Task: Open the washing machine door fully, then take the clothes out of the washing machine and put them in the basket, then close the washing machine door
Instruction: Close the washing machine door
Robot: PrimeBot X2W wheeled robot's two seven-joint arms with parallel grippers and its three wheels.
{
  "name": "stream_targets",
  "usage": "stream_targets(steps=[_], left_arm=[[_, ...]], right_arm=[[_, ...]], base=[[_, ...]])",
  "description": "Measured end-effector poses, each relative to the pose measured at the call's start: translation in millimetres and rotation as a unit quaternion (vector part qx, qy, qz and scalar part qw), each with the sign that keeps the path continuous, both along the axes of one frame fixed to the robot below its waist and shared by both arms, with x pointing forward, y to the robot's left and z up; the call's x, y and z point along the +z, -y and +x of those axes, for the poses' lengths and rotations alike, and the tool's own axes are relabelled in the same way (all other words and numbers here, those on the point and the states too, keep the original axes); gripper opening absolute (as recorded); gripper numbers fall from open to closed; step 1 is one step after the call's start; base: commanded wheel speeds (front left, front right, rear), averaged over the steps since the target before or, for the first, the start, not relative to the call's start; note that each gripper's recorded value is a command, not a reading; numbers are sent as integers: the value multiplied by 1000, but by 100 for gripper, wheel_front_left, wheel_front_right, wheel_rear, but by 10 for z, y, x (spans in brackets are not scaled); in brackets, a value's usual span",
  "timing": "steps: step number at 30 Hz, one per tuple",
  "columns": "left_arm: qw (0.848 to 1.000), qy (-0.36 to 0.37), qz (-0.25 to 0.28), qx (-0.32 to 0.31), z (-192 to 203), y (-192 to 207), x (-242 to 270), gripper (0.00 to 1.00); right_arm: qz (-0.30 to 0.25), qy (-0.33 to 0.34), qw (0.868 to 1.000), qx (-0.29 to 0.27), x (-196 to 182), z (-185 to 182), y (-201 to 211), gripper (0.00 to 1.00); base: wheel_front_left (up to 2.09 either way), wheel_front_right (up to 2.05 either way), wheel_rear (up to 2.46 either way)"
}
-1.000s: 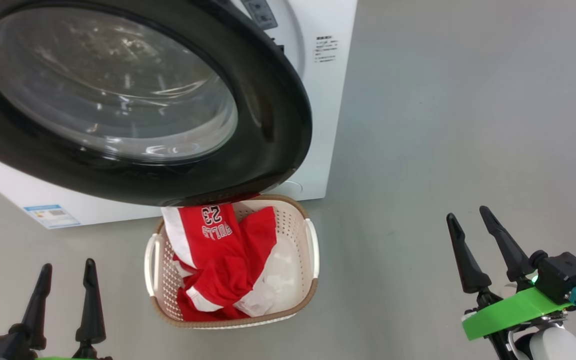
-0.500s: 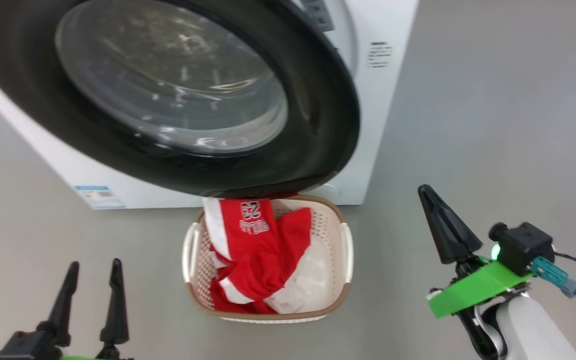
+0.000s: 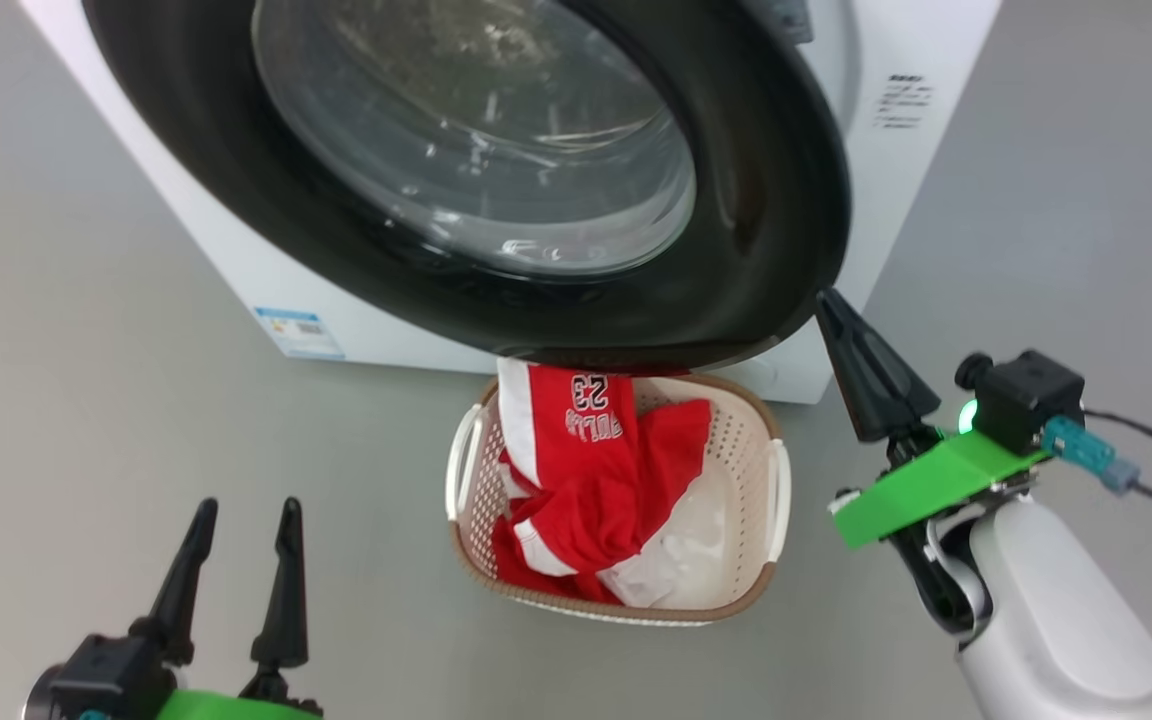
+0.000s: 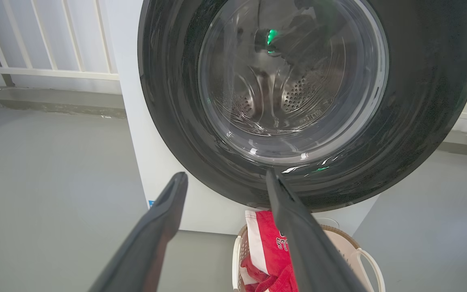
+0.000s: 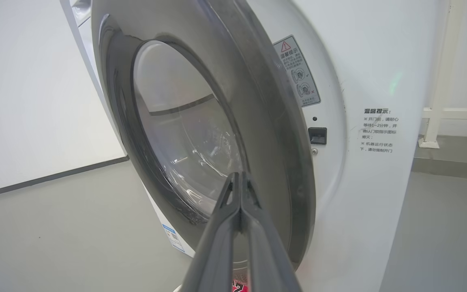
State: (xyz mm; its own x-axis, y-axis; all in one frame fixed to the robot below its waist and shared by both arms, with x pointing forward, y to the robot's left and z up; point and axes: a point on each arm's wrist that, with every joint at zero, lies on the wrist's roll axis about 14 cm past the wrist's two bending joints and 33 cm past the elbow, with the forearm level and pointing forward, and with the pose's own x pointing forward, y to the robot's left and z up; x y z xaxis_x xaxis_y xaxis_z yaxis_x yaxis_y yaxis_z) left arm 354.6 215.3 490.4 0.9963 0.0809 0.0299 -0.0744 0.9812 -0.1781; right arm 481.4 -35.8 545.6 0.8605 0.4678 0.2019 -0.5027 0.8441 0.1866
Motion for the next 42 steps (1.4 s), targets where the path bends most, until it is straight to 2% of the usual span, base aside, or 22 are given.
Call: stream_targets(steps=[10, 27, 42], left_arm=[[1000, -9, 0, 10, 45, -55, -47, 100], [1000, -15, -7, 12, 197, -72, -105, 100], [1000, -21, -5, 14, 394, -112, -173, 100]], right_arm=[[2, -5, 1000, 15, -63, 315, -188, 0], [15, -14, 1000, -6, -156, 712, -139, 0], [46, -1, 998, -41, -67, 1207, -16, 0]], base=[[0, 0, 0], [0, 0, 0], [0, 0, 0]])
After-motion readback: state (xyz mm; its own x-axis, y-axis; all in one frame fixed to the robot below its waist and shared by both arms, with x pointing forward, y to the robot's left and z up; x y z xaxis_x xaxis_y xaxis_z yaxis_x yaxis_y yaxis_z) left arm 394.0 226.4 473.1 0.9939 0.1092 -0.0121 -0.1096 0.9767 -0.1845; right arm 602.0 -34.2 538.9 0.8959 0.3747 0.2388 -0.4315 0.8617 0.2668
